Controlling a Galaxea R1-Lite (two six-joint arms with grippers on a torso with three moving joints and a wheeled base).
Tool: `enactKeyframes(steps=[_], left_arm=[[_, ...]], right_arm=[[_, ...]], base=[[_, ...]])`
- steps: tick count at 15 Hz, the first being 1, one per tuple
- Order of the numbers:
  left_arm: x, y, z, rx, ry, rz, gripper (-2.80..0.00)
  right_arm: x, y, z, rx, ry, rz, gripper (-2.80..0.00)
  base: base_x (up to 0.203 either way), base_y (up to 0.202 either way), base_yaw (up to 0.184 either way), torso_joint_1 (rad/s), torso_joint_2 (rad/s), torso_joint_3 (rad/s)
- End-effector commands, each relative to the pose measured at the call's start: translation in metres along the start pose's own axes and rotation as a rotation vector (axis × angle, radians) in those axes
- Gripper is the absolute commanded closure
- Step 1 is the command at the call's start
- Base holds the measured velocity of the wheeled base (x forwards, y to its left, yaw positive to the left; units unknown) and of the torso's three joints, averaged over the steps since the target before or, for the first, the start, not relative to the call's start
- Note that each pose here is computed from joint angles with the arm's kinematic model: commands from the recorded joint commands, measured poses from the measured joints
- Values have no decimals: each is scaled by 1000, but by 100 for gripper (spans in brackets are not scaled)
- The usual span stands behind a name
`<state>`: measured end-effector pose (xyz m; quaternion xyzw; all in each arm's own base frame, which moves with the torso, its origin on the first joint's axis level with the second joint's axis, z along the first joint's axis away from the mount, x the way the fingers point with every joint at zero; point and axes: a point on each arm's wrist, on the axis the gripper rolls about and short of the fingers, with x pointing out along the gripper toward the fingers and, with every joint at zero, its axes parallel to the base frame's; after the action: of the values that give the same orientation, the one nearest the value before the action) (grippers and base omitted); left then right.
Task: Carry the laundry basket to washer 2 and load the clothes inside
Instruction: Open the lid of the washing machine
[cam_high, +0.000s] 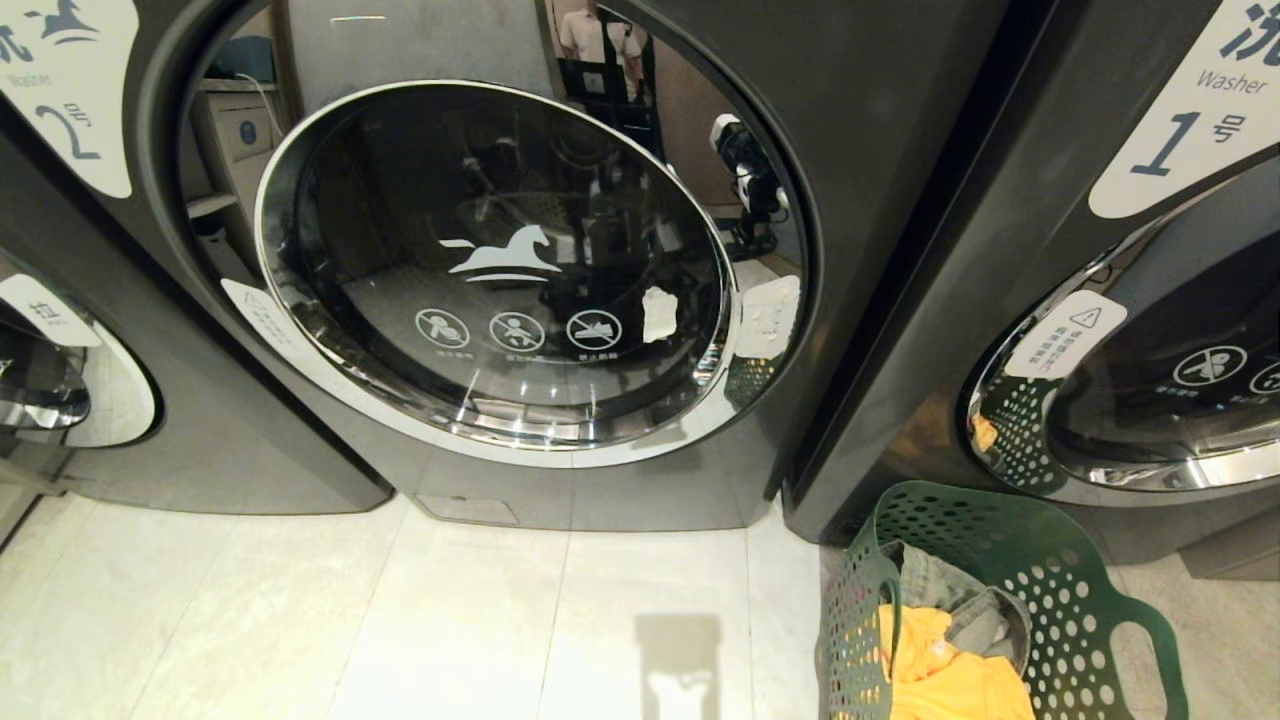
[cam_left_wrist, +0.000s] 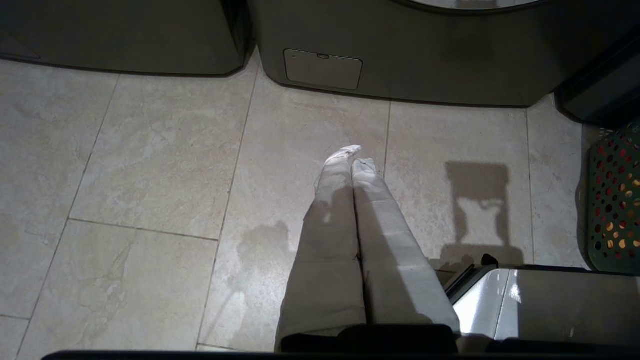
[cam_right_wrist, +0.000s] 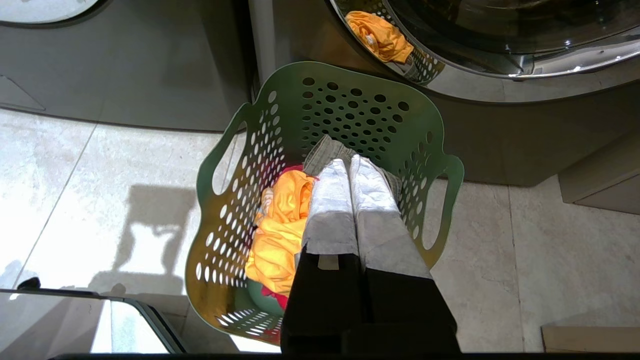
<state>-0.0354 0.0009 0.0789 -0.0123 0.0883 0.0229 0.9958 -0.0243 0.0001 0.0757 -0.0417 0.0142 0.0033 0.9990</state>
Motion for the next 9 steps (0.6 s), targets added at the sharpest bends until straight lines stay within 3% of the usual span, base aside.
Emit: enactKeyframes(steps=[1,9], left_arm=[[0,0,0,-1,4,1,0],[0,0,0,-1,3,3,0]], right_arm=[[0,0,0,-1,2,1,0],[0,0,0,0,2,1,0]], base=[[0,0,0,0,0,0],[0,0,0,0,0,0]])
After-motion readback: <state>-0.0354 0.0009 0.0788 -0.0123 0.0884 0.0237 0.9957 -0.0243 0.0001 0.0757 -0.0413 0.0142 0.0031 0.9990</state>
